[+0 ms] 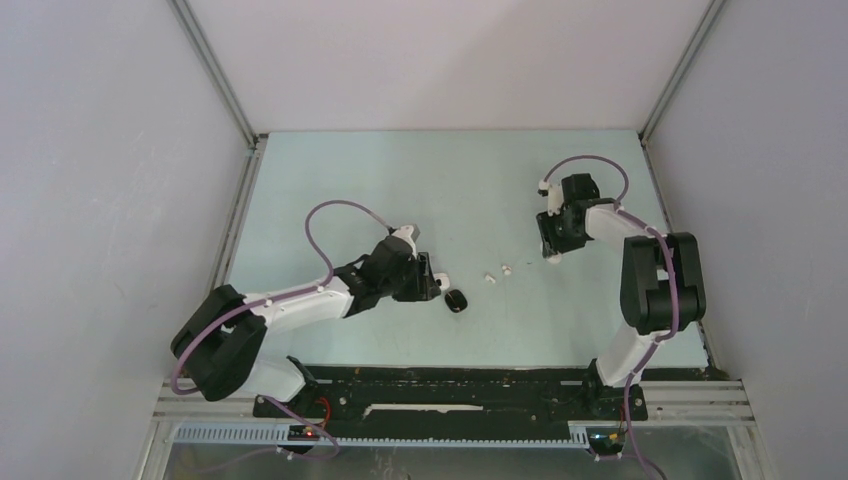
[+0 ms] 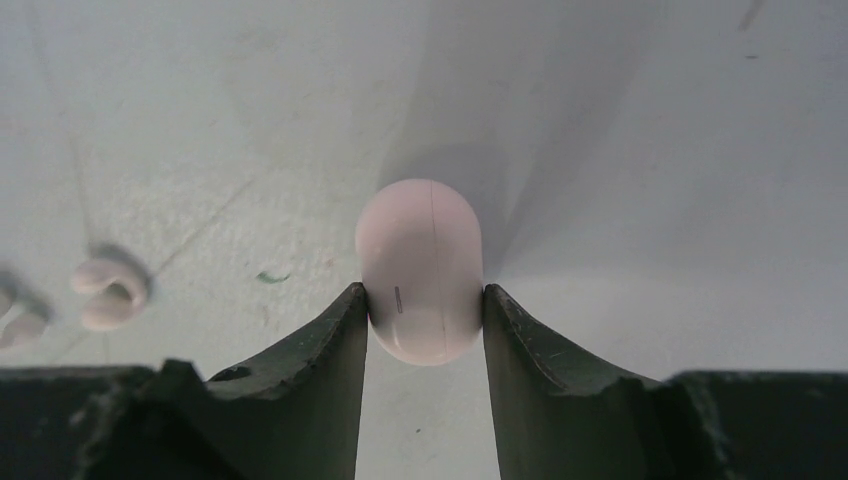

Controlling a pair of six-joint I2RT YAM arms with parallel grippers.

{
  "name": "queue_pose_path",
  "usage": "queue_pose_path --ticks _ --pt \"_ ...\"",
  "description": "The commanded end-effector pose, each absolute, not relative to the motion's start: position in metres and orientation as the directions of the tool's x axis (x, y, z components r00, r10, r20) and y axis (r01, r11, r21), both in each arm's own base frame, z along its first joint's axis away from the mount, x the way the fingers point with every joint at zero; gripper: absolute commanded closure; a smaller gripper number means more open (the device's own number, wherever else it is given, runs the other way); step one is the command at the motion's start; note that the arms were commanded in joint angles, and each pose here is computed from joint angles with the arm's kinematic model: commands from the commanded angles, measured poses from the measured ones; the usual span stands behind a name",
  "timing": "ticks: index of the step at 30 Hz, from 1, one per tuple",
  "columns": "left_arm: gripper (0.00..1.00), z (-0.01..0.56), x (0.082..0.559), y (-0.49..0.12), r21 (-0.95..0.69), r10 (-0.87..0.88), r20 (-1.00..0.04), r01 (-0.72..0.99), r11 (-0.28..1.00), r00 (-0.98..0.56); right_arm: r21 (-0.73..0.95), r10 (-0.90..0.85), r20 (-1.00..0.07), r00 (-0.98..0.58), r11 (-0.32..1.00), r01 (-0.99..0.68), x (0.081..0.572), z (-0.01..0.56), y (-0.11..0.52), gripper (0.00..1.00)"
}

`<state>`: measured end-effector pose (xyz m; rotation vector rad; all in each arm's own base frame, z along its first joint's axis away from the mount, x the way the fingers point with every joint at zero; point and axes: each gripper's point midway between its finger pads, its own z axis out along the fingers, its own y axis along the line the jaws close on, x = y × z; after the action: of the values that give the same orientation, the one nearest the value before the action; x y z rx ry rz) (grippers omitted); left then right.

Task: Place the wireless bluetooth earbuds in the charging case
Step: Pick up the charging case at the center of the board.

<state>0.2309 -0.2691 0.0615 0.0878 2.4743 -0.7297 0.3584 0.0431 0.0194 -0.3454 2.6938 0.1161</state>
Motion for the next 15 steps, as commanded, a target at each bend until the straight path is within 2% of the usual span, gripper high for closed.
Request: queue_pose_path --ticks 1,4,8,12,15 --pt "0.44 0.1 0.242 -0.288 -0.512 -0.075 -0.619 0.329 0.794 -0.782 0.098 -0.365 -0.51 -0.778 0.875 -0.475 0.339 0.063 0.082 0.69" --pt "0.44 0.121 0.242 -0.304 -0.556 -0.079 -0.651 0.404 0.726 -0.755 0.035 -0.534 -0.636 -0.557 0.701 -0.712 0.302 0.103 0.12 0.7" --pt "0.44 0.155 0.237 -0.325 -0.621 -0.098 -0.677 0.495 0.608 -0.729 -0.039 -0.6 -0.741 -0.301 0.486 -0.873 0.252 0.139 0.153 0.69" --pt "0.43 0.204 0.221 -0.344 -0.679 -0.151 -0.711 0.614 0.403 -0.687 -0.133 -0.644 -0.753 -0.131 0.344 -0.93 0.219 0.153 0.166 0.69" --pt "0.42 0.225 0.213 -0.35 -0.705 -0.19 -0.704 0.639 0.309 -0.685 -0.177 -0.665 -0.744 -0.065 0.29 -0.94 0.204 0.157 0.173 0.7"
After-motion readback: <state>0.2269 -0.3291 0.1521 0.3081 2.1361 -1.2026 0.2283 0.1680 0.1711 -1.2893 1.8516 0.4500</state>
